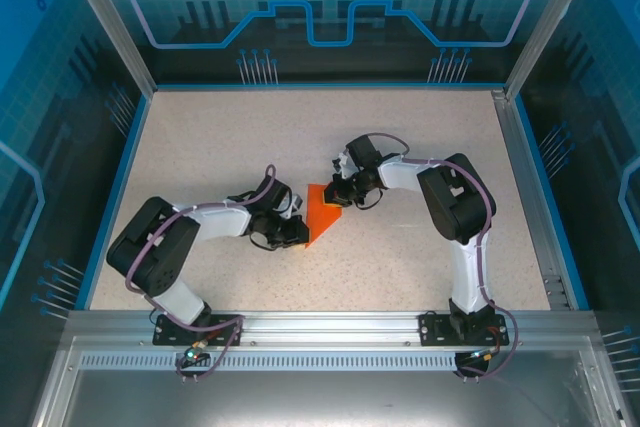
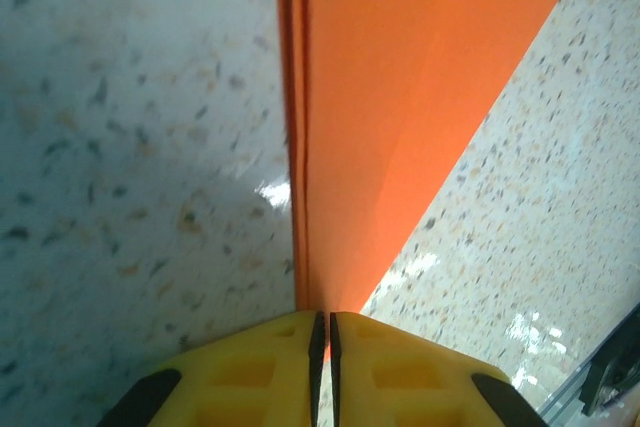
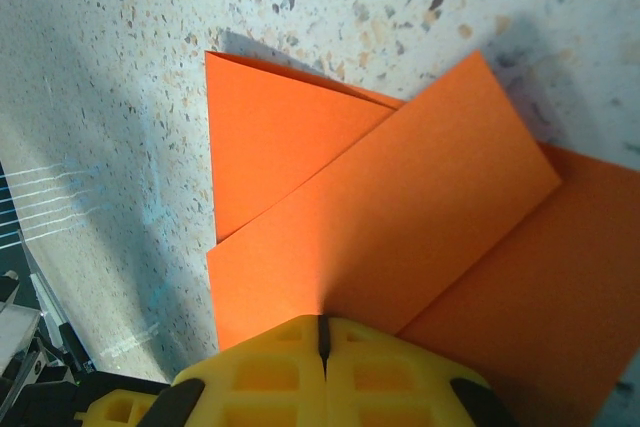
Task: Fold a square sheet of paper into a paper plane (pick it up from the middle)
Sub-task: Fourth fold the wing at the center of the table.
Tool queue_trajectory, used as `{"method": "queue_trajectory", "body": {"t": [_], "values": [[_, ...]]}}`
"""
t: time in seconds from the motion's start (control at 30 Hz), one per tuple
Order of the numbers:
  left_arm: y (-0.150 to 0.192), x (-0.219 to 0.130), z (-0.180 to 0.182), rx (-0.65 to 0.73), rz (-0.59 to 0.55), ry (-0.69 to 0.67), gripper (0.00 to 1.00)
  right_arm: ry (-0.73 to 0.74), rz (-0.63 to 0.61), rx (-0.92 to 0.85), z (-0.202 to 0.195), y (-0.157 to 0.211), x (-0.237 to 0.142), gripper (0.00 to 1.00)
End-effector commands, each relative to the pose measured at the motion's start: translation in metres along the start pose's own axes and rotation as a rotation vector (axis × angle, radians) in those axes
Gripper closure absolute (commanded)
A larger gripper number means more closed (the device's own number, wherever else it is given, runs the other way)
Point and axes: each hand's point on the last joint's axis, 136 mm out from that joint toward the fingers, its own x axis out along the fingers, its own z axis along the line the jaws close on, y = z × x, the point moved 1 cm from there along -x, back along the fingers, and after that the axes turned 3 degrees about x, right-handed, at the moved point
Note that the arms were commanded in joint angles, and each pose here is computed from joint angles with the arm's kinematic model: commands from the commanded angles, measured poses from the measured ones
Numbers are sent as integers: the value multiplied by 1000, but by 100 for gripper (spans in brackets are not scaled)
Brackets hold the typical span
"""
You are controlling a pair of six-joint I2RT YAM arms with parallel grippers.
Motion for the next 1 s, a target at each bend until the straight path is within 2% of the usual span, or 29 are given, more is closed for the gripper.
{"method": "queue_trajectory", "body": {"t": [0.0,0.2,0.33,0.5,0.77,0.97], "values": [[22,-7,8,-53,75,-46,85,173,42,84,-51,22,18,96],[-13,-21,-30,-22,-37,56,83,169,46,83,-50,22,19,96],[-20,-15,-39,-13,-49,70,82,170,47,83,-50,22,19,96],[-13,1,-38,-17,0,70,82,170,51,85,-51,23,20,96],[14,21,2,-87,89,-59,85,175,55,87,-53,25,21,96],[39,19,30,-121,105,-138,87,182,59,87,-55,26,22,96]]}}
